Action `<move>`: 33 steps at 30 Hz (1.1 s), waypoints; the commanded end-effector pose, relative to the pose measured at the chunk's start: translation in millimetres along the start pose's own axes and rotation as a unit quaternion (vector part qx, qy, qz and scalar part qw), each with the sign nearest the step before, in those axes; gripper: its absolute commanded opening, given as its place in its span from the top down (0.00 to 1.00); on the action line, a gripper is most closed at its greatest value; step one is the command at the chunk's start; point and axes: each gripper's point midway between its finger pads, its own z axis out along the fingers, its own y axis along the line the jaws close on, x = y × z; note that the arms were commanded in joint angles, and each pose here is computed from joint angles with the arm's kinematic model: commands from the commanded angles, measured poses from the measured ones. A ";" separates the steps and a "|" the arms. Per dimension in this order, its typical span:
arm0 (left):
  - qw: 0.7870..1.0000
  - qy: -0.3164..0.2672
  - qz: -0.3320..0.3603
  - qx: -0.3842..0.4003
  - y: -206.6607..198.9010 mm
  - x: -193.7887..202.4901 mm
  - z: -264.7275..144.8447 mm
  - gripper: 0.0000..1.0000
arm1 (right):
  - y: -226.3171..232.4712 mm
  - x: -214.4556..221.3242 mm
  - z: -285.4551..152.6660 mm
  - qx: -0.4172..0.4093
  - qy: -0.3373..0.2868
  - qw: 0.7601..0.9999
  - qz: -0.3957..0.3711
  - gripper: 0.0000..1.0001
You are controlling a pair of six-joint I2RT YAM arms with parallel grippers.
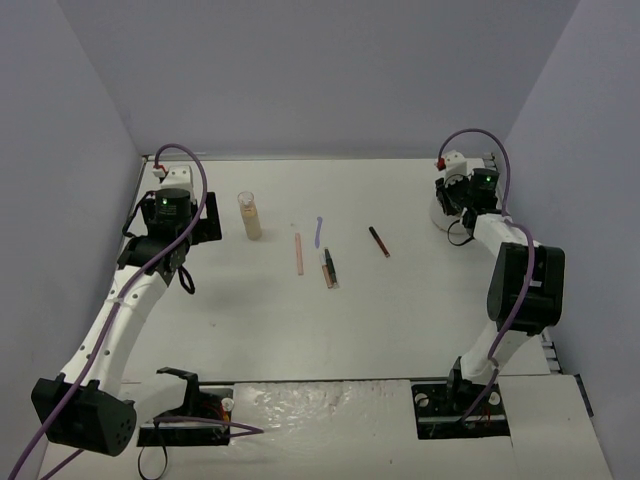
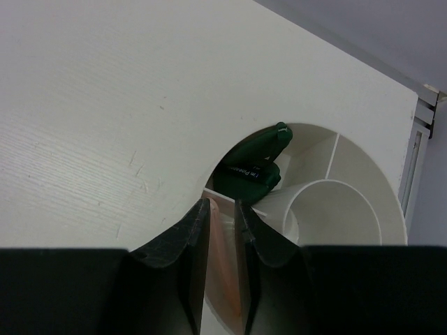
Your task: Organize the makeup
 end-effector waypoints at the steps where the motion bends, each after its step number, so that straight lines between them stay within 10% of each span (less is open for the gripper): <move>1: 0.999 -0.038 -0.010 0.004 0.5 -24.7 -4.9 0.03 | -27.1 -55.8 -26.6 0.054 -0.077 0.995 -0.022 0.80; 16: 0.999 -0.041 -0.014 0.013 -2.0 -26.6 -8.4 0.03 | 73.0 -149.0 -57.6 0.056 -0.103 0.982 0.149 0.36; 33: 0.999 -0.045 -0.015 0.010 -0.4 -27.8 -10.7 0.03 | 274.7 -109.9 45.8 0.052 0.078 0.964 0.248 0.30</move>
